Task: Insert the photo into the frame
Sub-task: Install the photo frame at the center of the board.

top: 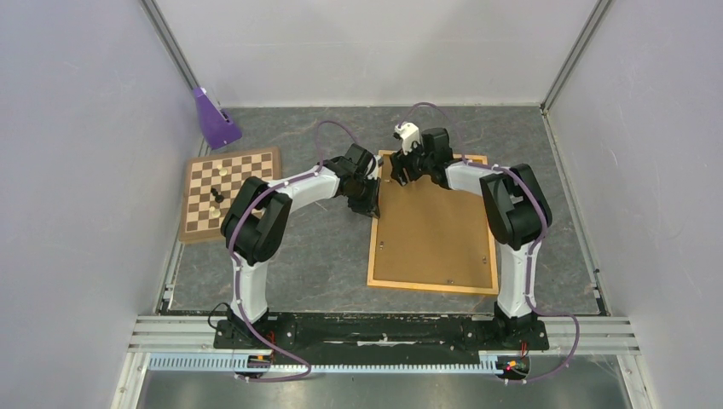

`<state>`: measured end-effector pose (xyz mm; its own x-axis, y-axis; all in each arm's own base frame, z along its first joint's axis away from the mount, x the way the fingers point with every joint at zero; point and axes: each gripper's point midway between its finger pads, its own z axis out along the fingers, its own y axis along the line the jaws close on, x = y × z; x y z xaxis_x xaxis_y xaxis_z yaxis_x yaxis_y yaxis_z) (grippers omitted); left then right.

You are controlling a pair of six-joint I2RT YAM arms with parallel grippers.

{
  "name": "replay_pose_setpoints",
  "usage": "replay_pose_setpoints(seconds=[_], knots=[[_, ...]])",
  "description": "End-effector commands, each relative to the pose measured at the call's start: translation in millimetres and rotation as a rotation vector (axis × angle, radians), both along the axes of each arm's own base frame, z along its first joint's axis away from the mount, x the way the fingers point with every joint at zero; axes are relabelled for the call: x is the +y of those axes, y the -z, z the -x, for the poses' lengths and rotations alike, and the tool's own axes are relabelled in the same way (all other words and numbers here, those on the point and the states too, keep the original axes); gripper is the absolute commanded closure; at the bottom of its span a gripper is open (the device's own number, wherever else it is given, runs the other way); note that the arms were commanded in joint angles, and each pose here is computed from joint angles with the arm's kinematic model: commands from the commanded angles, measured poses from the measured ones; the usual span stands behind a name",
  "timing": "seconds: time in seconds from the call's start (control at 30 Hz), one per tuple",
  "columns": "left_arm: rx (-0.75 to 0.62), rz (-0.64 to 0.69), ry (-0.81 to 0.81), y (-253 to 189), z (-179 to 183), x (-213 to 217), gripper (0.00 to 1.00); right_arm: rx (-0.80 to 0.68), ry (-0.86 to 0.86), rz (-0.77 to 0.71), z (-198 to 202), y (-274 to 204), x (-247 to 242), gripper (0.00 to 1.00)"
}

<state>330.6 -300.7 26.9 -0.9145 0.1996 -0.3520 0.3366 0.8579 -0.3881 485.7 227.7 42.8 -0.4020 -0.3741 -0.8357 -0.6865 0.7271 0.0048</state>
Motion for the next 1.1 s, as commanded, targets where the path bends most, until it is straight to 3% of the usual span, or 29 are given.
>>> replay_pose_setpoints(seconds=[0.0,1.07], knots=[[-0.018,-0.031,0.027,5,1,9,0.98,-0.018,-0.022,0.003,-9,0,8,0.34],[-0.027,-0.004,0.000,1,3,13,0.98,0.025,-0.084,0.035,43,24,25,0.38]])
